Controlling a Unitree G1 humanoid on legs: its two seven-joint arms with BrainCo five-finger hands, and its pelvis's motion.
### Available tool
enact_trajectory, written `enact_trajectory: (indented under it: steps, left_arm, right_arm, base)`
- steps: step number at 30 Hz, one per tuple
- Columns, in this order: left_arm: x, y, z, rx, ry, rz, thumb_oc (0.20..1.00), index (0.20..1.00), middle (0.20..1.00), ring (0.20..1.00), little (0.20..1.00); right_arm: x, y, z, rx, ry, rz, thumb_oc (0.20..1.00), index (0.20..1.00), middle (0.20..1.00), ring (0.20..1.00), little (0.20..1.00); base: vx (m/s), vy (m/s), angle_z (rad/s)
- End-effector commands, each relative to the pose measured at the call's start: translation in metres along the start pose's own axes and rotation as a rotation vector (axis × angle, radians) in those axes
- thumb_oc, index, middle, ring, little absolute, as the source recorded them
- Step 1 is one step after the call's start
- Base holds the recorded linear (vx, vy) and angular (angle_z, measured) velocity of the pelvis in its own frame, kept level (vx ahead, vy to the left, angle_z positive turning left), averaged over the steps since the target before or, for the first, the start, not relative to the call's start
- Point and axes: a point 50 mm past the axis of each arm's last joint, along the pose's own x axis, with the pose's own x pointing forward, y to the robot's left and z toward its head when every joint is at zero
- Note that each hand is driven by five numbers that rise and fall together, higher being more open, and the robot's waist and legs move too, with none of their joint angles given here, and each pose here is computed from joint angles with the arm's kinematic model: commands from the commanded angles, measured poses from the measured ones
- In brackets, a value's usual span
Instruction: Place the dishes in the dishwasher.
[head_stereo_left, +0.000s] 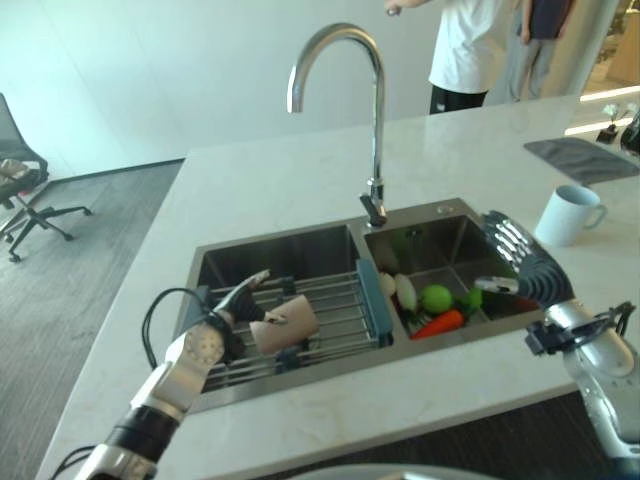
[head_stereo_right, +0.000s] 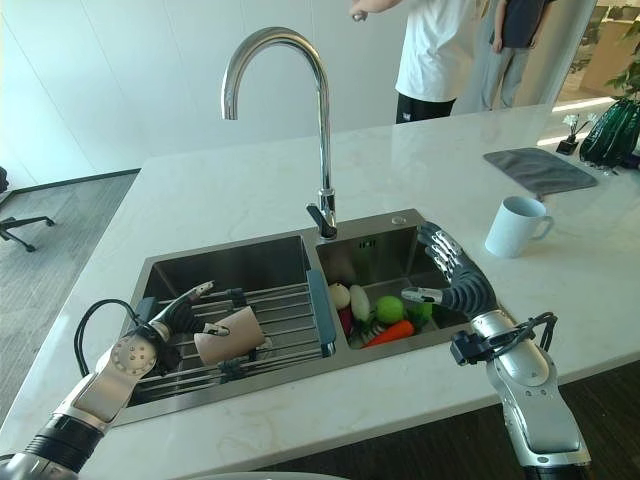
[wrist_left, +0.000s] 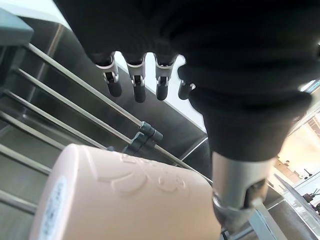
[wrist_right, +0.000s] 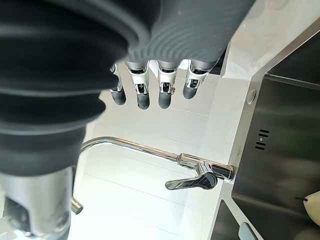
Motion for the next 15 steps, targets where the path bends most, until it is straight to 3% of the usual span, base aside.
enact_trajectory:
  steps: [1,15]
  left_arm:
    - [0.008,0.025,0.010,0.081,-0.036,0.071,1.000,1.000,1.000,1.000,1.000]
    - [0.012,0.008,0.002,0.084,0.004,0.021,1.000,1.000,1.000,1.000,1.000]
  right_arm:
    - [0.012,-0.010,0.033,-0.046,-0.184,-0.036,1.000,1.000,1.000,1.000,1.000]
    - [0.014,-0.009,0.035,-0.045,-0.191,-0.030,1.000,1.000,1.000,1.000,1.000]
  base:
    - [0.00,0.000,0.00]
    - [0.00,-0.001,-0.01]
